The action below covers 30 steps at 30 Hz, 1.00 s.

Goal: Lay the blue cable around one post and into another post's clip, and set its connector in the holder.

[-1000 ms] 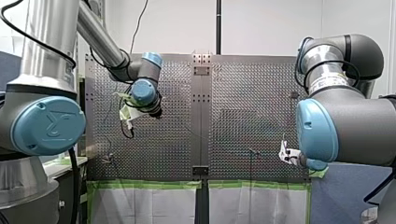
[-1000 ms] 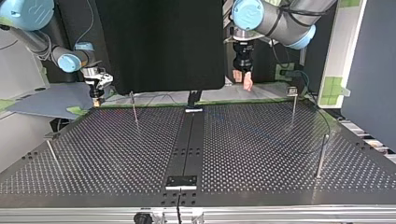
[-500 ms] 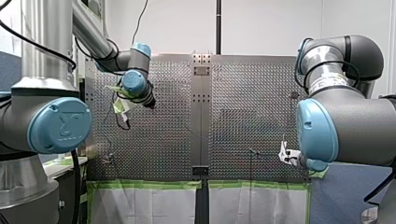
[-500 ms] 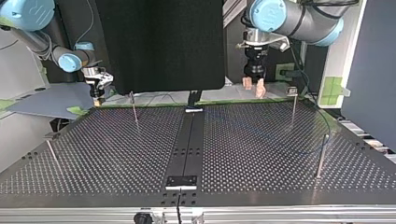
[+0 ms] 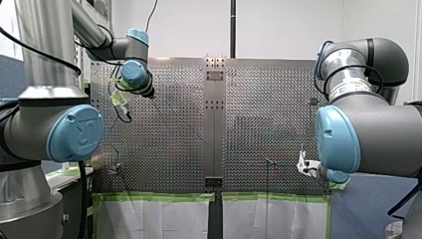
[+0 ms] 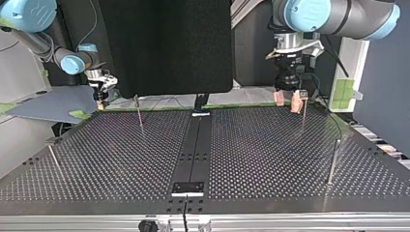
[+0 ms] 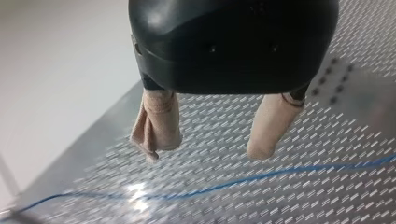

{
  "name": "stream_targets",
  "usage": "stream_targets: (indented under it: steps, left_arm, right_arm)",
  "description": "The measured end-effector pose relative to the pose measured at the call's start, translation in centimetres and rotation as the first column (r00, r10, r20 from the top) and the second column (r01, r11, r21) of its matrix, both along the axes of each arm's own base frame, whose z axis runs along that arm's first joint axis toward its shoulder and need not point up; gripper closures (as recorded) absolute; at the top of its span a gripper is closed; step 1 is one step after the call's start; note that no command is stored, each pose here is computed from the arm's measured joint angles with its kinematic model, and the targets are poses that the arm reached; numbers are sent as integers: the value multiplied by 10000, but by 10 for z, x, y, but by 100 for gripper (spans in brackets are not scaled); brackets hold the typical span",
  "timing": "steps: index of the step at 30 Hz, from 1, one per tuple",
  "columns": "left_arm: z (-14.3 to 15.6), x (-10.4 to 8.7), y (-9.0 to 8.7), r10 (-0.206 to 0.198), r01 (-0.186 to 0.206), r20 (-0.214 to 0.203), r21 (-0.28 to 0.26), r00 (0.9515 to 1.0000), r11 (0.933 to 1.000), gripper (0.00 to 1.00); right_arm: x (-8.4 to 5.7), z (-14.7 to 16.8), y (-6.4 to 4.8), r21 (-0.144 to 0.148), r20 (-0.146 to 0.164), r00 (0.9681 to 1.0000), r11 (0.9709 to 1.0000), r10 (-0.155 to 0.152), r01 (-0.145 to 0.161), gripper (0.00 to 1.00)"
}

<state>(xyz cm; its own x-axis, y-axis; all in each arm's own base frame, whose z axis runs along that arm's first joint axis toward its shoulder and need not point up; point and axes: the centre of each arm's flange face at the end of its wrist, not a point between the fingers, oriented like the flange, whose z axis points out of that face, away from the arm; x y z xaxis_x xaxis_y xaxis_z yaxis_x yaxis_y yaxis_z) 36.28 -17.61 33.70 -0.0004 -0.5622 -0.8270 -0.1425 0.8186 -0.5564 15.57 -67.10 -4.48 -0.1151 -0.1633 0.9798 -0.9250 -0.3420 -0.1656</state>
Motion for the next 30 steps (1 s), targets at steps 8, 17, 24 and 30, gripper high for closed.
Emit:
stream_targets:
  steps: [8,17,24,30]
  left_arm:
    - [26,-6,37,1480,-1473,515,-180,9876,9889,0]
    - [50,-16,70,2791,-2673,1213,-1047,9526,9579,0]
    - [51,-26,85,2939,-2644,1766,-1726,9394,9489,0]
    - [37,-28,98,2984,-2526,2009,-2246,9331,9411,0]
  right_arm:
    - [1,0,0,8,5,10000,10000,13,-13,91]
    - [1,-1,0,8,0,10000,10000,14,-14,91]
    - [2,-1,1,9,-5,10000,10000,25,-25,91]
    - [2,-1,1,5,-6,10000,10000,35,-35,91]
